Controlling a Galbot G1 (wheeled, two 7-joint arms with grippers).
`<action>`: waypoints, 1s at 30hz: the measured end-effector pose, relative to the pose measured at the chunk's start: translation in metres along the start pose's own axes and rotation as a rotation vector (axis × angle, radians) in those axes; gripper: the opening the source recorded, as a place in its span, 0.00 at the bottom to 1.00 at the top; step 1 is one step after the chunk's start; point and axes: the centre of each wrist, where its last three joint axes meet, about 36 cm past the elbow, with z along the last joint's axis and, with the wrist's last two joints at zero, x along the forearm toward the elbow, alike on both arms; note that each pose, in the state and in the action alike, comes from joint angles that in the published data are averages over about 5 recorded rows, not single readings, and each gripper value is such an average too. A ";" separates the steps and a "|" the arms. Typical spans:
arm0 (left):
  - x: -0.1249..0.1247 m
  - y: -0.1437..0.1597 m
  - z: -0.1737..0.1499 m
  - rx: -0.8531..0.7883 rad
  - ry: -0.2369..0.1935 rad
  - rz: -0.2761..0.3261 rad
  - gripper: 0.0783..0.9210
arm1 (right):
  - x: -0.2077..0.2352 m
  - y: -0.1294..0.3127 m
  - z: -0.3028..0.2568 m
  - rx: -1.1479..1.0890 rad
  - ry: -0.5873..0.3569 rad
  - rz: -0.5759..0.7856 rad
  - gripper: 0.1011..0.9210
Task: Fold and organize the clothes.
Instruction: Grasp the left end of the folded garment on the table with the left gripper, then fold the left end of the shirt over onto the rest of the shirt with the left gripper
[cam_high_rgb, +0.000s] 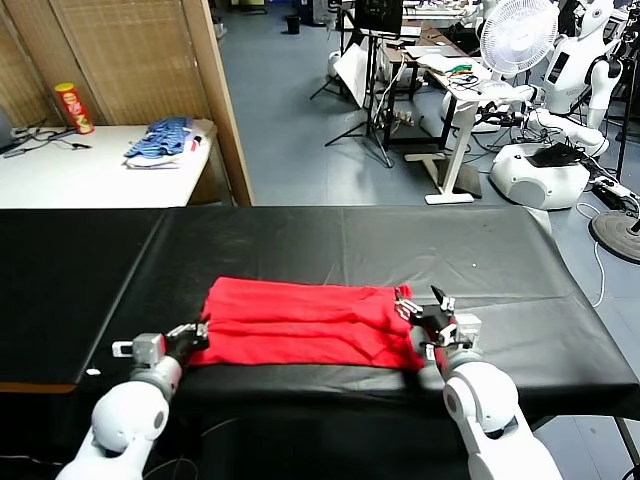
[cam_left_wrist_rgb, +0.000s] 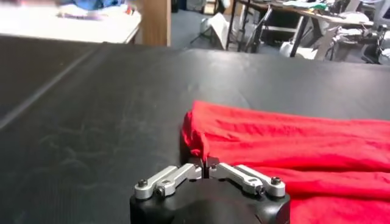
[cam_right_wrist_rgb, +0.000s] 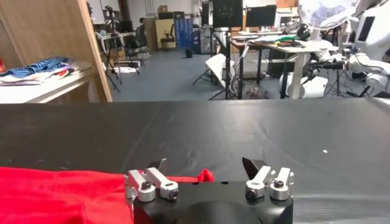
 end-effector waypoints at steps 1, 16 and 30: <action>-0.001 0.005 0.002 -0.047 -0.013 -0.024 0.08 | 0.001 -0.001 -0.001 0.000 -0.002 0.002 0.85; 0.004 0.092 -0.005 -0.507 -0.013 -0.231 0.08 | 0.014 0.005 0.000 -0.012 -0.008 0.015 0.85; 0.029 -0.062 -0.050 0.001 -0.003 0.170 0.08 | 0.029 -0.006 0.004 -0.018 -0.001 0.067 0.85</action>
